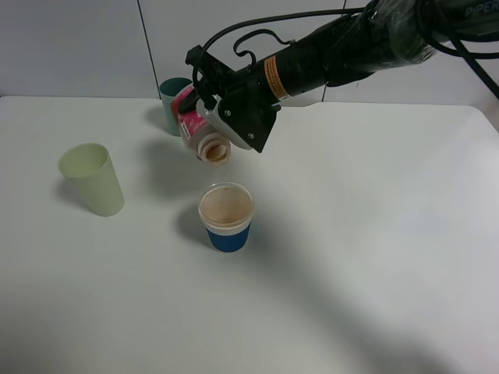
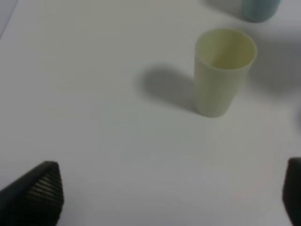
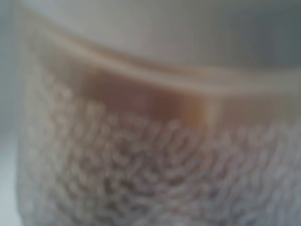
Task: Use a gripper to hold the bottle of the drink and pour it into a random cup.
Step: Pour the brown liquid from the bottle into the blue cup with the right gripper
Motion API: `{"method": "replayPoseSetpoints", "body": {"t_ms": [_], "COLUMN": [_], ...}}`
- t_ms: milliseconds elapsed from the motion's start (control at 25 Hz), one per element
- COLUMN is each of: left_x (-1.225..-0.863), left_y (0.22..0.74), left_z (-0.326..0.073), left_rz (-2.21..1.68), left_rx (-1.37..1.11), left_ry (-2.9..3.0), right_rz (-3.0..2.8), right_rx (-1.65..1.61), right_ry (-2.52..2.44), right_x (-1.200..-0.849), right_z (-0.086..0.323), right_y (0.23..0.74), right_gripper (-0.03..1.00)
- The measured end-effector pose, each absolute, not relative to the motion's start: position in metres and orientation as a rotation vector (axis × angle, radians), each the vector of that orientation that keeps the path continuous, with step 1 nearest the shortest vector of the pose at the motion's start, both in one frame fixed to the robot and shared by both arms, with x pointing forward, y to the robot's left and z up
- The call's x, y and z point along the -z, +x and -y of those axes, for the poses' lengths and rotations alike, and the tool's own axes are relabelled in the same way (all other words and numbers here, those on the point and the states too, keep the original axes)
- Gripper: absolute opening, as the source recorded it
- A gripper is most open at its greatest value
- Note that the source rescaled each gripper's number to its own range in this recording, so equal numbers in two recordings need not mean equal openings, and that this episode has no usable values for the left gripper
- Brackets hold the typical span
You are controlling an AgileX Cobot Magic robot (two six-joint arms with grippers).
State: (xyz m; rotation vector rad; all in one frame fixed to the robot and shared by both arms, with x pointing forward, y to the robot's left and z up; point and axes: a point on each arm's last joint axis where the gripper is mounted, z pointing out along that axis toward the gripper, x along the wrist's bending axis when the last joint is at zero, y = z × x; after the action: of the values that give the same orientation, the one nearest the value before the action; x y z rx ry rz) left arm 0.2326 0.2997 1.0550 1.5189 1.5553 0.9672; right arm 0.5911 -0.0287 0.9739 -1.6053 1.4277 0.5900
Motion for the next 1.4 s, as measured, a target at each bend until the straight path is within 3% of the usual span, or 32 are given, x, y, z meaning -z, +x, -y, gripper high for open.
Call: {"method": "replayPoseSetpoints", "body": {"t_ms": [1400], "left_x": [-1.055], "left_y": [0.233], "left_z": [-0.300], "left_rz": [-1.555], "left_rx": [-0.968], "left_ry": [1.520], "right_rz": [-1.367], "right_rx": [-0.554], "right_ry": [-1.657], "right_x": [-0.974], "right_z": [0.016], "right_y": [0.583], "right_gripper": [0.02]}}
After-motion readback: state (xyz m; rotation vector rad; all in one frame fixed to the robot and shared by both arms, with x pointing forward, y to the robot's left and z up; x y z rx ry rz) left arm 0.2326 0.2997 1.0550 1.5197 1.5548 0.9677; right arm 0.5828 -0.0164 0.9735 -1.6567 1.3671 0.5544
